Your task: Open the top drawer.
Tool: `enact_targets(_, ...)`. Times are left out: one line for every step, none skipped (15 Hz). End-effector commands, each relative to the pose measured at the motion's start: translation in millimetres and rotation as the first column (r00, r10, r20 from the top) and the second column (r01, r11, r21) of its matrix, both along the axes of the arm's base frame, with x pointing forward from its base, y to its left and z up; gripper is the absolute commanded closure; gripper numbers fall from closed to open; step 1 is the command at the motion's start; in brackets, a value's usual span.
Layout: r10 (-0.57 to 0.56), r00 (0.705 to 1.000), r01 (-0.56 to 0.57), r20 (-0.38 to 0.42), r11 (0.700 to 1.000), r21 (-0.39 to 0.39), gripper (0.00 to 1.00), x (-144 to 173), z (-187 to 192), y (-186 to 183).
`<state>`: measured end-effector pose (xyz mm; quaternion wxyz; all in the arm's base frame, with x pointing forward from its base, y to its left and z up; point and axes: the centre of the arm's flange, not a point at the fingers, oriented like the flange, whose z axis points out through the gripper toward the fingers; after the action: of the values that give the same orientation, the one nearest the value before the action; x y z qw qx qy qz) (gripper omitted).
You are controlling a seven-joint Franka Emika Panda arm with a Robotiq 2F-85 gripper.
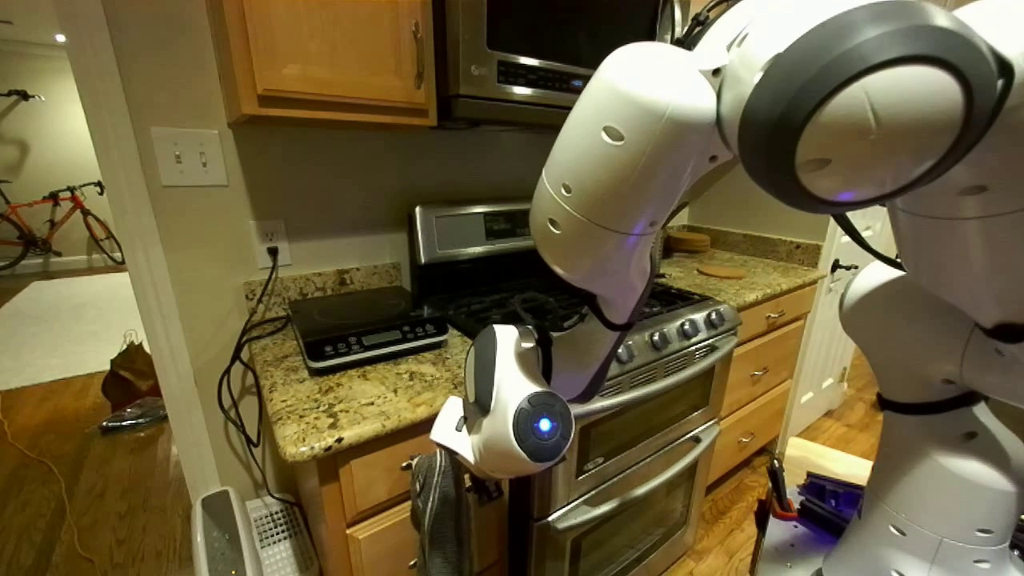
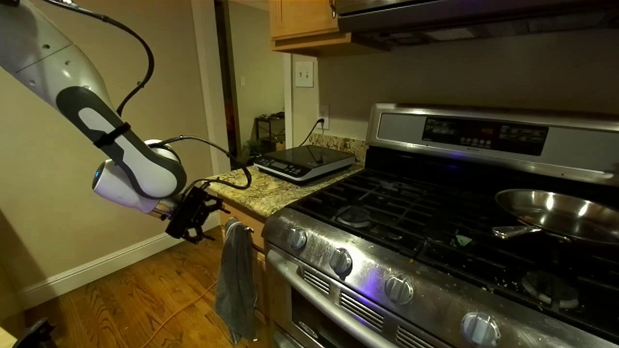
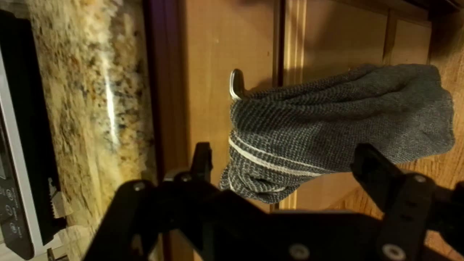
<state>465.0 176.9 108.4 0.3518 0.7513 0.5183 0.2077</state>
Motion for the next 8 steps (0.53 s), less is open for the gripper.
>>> enact_targets(-0.016,0.999,0.016,0.033,1.000,0.001,0.00,19.0,3.1,-7.4)
enact_targets(-0.019,0.999,0.018,0.035,1.000,0.010,0.00,23.1,2.2,-6.5)
enact_targets(-0.022,0.999,0.021,0.034,1.000,0.019,0.00,26.6,1.6,-6.2)
enact_targets(-0.026,0.999,0.025,0.026,0.999,0.037,0.00,30.5,0.3,-6.4)
enact_targets(-0.029,0.999,0.028,0.020,0.998,0.055,0.00,34.1,-0.7,-6.6)
enact_targets(-0.031,0.999,0.030,0.015,0.997,0.069,0.00,37.7,-2.1,-7.0)
enact_targets(-0.036,0.999,0.035,0.007,0.996,0.084,0.00,40.6,-3.5,-7.4)
enact_targets(-0.045,0.999,0.045,-0.005,0.994,0.100,0.00,43.4,-5.0,-7.7)
